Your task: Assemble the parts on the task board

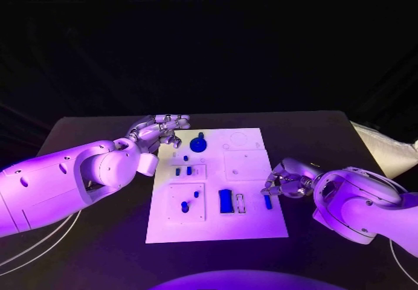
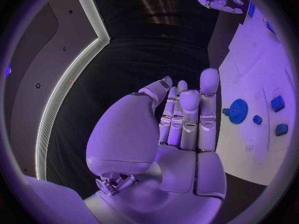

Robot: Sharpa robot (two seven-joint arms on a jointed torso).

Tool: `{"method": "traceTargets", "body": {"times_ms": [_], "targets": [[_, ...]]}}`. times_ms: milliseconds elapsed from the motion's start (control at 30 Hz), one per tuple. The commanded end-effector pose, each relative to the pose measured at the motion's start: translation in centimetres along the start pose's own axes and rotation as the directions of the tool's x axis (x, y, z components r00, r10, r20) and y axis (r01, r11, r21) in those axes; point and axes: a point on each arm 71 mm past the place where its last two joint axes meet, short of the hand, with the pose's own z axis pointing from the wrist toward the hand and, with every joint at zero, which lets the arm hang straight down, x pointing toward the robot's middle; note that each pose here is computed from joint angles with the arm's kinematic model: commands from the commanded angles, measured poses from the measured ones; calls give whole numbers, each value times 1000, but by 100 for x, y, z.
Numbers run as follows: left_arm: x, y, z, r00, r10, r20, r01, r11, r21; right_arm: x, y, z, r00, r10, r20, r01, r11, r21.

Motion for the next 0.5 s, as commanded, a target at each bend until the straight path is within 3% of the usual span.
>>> {"method": "traceTargets", "body": {"times_ms": [33,500], "targets": [[21,2,-2,1000,-4,-22,4,1000,4,-8,-55,11,990,-139,1,139,990,15],[13,22,-10,1000,-6,-21,6,1000,0,120,-119,101,970,-236,-59,239,971,34]]}}
